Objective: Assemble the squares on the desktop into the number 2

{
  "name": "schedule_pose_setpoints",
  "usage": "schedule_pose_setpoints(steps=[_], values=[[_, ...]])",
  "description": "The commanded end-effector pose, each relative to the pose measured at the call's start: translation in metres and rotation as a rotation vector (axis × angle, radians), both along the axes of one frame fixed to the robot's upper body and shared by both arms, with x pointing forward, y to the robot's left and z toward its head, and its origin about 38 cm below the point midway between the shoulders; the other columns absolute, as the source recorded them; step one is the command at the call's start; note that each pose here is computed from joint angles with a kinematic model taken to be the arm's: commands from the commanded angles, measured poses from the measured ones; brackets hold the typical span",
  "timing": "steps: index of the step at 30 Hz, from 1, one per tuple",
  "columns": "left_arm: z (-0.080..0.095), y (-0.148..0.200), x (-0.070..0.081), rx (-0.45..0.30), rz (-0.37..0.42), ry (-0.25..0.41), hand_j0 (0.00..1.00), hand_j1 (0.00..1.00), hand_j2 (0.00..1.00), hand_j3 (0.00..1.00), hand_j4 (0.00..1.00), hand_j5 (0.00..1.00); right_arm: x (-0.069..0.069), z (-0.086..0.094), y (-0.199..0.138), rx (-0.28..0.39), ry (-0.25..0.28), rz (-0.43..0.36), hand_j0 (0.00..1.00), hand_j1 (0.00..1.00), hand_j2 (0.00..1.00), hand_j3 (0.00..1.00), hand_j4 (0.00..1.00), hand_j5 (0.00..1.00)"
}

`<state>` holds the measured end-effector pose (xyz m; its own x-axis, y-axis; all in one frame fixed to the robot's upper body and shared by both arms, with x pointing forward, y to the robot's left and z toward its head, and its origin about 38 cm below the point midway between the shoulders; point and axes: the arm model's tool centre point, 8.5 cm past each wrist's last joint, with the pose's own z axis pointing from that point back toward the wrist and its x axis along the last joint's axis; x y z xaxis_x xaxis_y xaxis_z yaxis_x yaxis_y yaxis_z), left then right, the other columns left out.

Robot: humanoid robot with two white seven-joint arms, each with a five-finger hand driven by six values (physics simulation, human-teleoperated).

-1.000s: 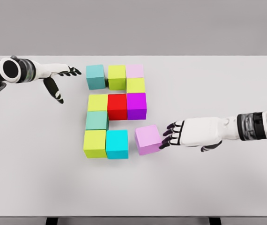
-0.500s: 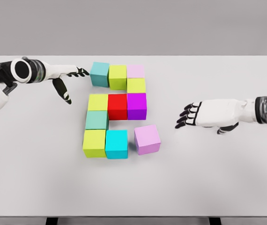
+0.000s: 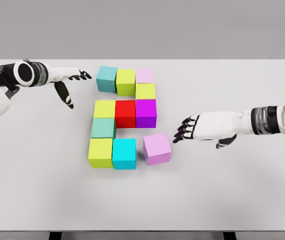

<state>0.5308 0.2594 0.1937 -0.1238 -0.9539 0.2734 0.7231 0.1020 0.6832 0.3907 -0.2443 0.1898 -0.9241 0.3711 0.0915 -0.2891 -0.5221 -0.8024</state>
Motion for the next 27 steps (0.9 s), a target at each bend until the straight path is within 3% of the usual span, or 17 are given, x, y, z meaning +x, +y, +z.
schedule_pose_setpoints(steps=[1,7,13,27], values=[[0.000,-0.003,0.001,0.010,-0.008,-0.008,1.00,1.00,1.00,1.00,1.00,1.00,-0.006,0.001,0.008,0.008,0.001,0.029,1.00,1.00,1.00,1.00,1.00,1.00],[0.000,-0.007,0.000,0.011,-0.024,-0.012,1.00,1.00,1.00,1.00,1.00,1.00,-0.015,0.005,0.018,0.017,-0.006,0.068,1.00,1.00,1.00,1.00,1.00,1.00],[0.000,-0.012,-0.002,-0.002,-0.092,-0.025,1.00,1.00,1.00,1.00,1.00,1.00,-0.018,0.009,0.022,0.023,-0.015,0.088,1.00,1.00,1.00,1.00,1.00,1.00],[-0.001,-0.002,-0.002,0.003,-0.073,-0.022,1.00,1.00,1.00,1.00,1.00,1.00,-0.021,0.013,0.029,0.032,-0.025,0.110,1.00,1.00,1.00,1.00,1.00,1.00]])
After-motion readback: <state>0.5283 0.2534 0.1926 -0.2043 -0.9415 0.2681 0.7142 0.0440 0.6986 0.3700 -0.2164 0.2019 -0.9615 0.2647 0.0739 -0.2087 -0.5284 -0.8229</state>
